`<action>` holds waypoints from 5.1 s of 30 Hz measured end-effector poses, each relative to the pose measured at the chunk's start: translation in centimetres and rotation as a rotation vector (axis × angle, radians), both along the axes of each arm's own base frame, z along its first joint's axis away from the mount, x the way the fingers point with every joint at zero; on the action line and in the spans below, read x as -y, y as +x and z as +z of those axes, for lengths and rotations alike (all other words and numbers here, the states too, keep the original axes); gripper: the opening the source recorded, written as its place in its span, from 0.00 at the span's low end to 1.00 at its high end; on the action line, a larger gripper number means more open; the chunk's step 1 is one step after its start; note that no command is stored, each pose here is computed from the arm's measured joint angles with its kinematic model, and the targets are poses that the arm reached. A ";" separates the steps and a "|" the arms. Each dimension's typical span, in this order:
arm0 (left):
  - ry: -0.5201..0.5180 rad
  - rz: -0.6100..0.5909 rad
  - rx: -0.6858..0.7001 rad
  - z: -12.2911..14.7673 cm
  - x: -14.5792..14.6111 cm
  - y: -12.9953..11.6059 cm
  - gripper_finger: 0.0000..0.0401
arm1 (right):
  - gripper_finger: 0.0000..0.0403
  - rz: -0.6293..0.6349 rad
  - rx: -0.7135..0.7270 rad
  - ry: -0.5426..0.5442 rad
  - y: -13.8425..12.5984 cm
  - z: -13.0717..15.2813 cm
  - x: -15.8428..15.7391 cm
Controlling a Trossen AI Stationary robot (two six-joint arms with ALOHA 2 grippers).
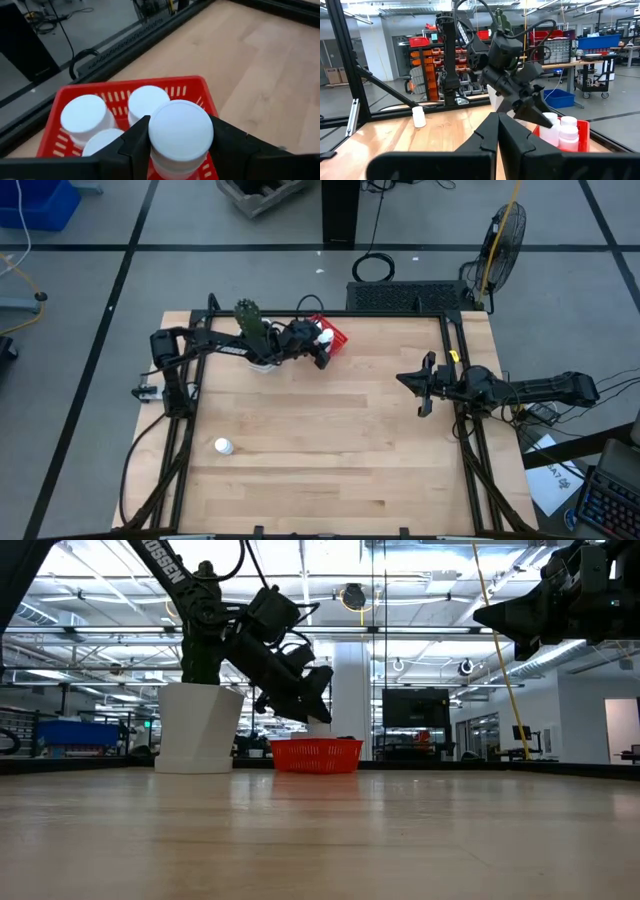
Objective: Pick and place pill bottles into a basket
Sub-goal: Put the right white pill bottle into the red bin, then put the white pill bottle into the red bin
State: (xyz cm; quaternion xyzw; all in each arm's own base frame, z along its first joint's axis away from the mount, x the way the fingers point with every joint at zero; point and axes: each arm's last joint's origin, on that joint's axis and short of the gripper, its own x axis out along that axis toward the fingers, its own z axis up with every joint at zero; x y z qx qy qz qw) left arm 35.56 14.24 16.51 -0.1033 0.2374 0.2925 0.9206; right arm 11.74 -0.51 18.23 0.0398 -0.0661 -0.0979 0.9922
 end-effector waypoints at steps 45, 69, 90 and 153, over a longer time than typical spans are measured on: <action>-0.012 0.102 -0.066 -3.2 -0.4 0.3 0.47 | 0.01 0.000 -0.001 0.000 0.0 0.0 0.0; -0.030 0.097 -0.078 -3.5 -0.1 0.3 0.74 | 0.01 0.000 0.000 0.000 0.0 0.0 0.0; -0.022 0.100 -0.038 -3.1 -0.2 0.5 0.74 | 0.01 0.000 -0.001 0.000 0.0 0.0 0.0; -0.323 0.015 -0.668 6.0 30.4 -20.0 0.68 | 0.01 0.000 -0.001 0.000 0.0 0.0 0.0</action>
